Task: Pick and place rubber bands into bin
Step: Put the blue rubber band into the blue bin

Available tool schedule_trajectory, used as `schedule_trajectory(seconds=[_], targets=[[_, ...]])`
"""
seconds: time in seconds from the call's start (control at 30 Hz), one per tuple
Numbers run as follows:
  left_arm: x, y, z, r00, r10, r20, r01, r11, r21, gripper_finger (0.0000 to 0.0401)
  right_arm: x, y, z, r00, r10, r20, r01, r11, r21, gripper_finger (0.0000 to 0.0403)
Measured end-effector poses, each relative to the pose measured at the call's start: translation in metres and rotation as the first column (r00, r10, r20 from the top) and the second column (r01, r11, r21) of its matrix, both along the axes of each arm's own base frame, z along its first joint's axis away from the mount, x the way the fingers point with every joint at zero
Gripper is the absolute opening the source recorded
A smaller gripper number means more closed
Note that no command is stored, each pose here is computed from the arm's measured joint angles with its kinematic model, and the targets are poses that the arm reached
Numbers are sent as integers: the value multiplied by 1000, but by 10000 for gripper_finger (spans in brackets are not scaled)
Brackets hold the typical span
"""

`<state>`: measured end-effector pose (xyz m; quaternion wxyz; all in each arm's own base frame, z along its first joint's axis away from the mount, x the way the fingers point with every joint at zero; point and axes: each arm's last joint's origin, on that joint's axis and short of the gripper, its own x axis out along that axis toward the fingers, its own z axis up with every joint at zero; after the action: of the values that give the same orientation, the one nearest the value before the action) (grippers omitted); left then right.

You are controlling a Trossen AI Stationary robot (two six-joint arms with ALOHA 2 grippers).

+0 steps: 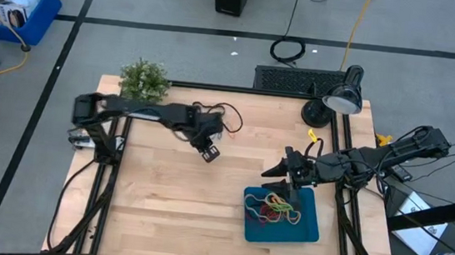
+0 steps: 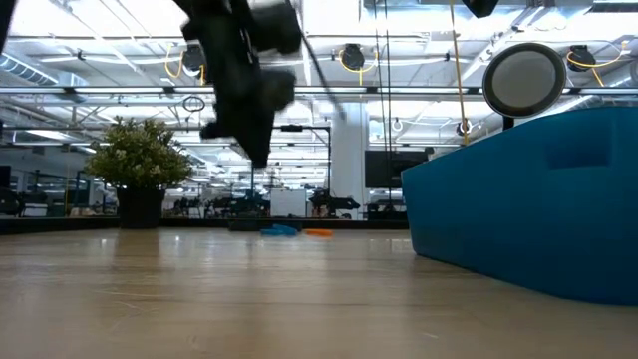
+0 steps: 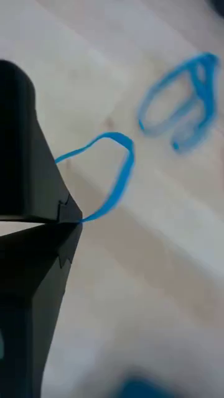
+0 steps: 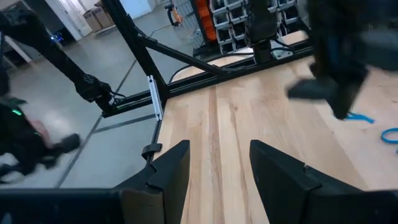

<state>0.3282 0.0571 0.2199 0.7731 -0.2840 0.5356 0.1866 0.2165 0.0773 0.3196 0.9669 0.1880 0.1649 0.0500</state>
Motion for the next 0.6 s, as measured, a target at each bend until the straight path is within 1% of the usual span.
schedule_trajectory(seconds=[0.1, 0.2, 0.3, 0.37, 0.4, 0.47, 0.53, 0.6], targets=[[-7, -12, 34, 988, -31, 148, 28, 999, 22, 11, 5, 0, -5, 998, -62, -8, 61, 997, -46, 159], [-16, -24, 67, 945, -74, 317, 59, 997, 57, 6, 14, 0, -13, 990, -142, -17, 139, 982, -130, 154], [-24, -36, 98, 868, -121, 482, 88, 992, 90, 7, 28, 3, -22, 982, -189, 8, 185, 953, -240, 152], [-28, -44, 113, 813, -155, 561, 109, 987, 115, 12, 38, 6, -25, 980, -192, 46, 196, 931, -307, 151], [-31, -48, 121, 781, -176, 599, 122, 984, 130, 13, 43, 7, -26, 979, -186, 79, 202, 925, -322, 150], [-34, -56, 130, 731, -218, 647, 161, 976, 147, 10, 55, 10, -27, 975, -169, 144, 210, 911, -354, 150], [-33, -64, 137, 675, -252, 694, 197, 967, 160, 5, 65, 10, -28, 965, -162, 207, 231, 897, -376, 150], [-34, -71, 139, 657, -273, 703, 232, 960, 156, 6, 75, 10, -30, 951, -167, 262, 261, 887, -381, 150]])
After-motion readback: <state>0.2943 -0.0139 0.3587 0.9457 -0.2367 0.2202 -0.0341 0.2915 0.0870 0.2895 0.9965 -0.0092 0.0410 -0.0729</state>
